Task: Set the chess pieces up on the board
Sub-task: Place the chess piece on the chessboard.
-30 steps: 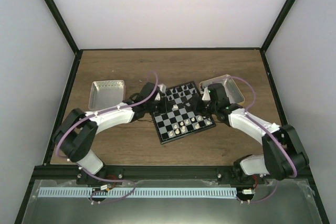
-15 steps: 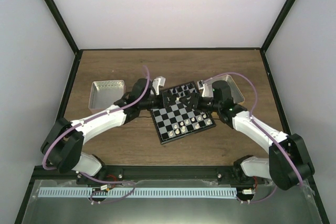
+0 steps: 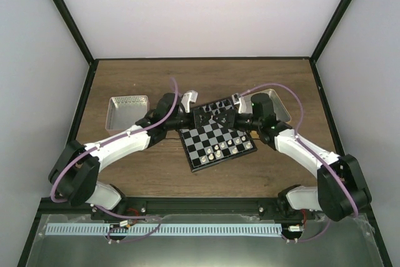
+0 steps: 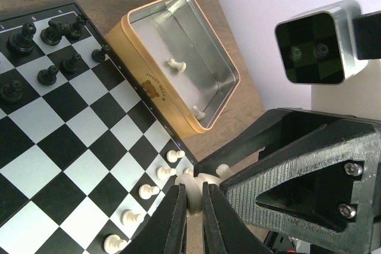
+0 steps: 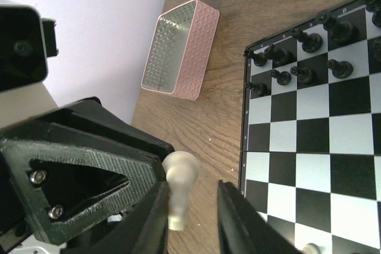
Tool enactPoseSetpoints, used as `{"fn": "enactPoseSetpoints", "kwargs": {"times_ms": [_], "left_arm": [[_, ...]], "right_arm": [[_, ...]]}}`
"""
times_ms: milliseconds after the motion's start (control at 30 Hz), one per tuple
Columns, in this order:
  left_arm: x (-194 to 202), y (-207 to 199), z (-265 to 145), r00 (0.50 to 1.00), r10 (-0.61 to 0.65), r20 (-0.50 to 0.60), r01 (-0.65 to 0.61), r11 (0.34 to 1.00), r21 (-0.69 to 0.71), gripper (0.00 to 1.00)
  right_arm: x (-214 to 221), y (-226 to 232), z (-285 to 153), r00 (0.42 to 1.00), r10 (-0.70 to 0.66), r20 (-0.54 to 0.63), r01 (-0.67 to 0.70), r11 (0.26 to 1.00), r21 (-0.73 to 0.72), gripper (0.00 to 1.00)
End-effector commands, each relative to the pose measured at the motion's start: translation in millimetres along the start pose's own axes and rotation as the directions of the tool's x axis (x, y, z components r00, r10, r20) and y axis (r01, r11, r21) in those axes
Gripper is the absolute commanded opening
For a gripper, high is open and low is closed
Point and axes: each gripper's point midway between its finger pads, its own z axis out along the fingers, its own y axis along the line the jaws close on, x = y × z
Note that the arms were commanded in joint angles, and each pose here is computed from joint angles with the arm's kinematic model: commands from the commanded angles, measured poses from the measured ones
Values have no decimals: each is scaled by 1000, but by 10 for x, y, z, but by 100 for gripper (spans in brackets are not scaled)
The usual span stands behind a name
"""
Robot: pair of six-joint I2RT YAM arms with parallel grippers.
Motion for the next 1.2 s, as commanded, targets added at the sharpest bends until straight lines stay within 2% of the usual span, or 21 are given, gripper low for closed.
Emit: {"fn": "enactPoseSetpoints", "kwargs": {"times_ms": [0, 167, 267, 300, 333, 367, 433, 567, 767, 900, 967, 1167], "left_arm": [[3, -25, 1, 1000, 24, 3, -24, 999, 21, 9], [9, -8, -1, 1000, 23, 4, -23, 1000, 16, 10], [12, 8, -4, 1000, 20, 3, -20, 1000, 7, 14], [4, 12, -11, 1000, 20, 7, -20, 1000, 3, 19], [-9, 18, -23, 999, 39, 14, -39, 999, -6, 29], [-21, 36, -37, 999, 48, 22, -48, 999, -22, 35], [-72, 96, -85, 997, 55, 50, -51, 996, -73, 46], [-206, 277, -234, 989, 84, 118, -57, 974, -218, 56], [-441, 396, -477, 966, 168, 197, -85, 924, -372, 59], [-529, 402, -584, 952, 211, 223, -103, 904, -416, 60], [-547, 405, -616, 948, 222, 229, -108, 898, -426, 62], [-491, 414, -582, 952, 216, 215, -113, 906, -408, 61]], "right_arm": [[-205, 177, -1, 998, -52, 38, 53, 998, -37, 20], [-218, 179, -12, 996, -79, 50, 80, 996, -30, 5], [-201, 143, -33, 995, -86, 45, 87, 996, 0, 1], [-199, 111, -47, 995, -84, 45, 84, 996, 20, 1], [-196, 83, -63, 995, -84, 47, 82, 996, 44, 1], [-184, 41, -85, 996, -80, 43, 77, 994, 76, 1], [-179, -113, -147, 996, -70, 46, 61, 982, 180, 1], [-130, -509, -399, 998, -49, 40, 26, 893, 449, 1], [95, -892, -761, 1000, -23, -18, 29, 689, 725, 1], [282, -1024, -841, 998, 24, -60, 35, 586, 810, 1], [385, -1068, -830, 995, 45, -87, 47, 562, 826, 1], [586, -1130, -738, 986, 67, -153, 86, 583, 808, 1]]}}
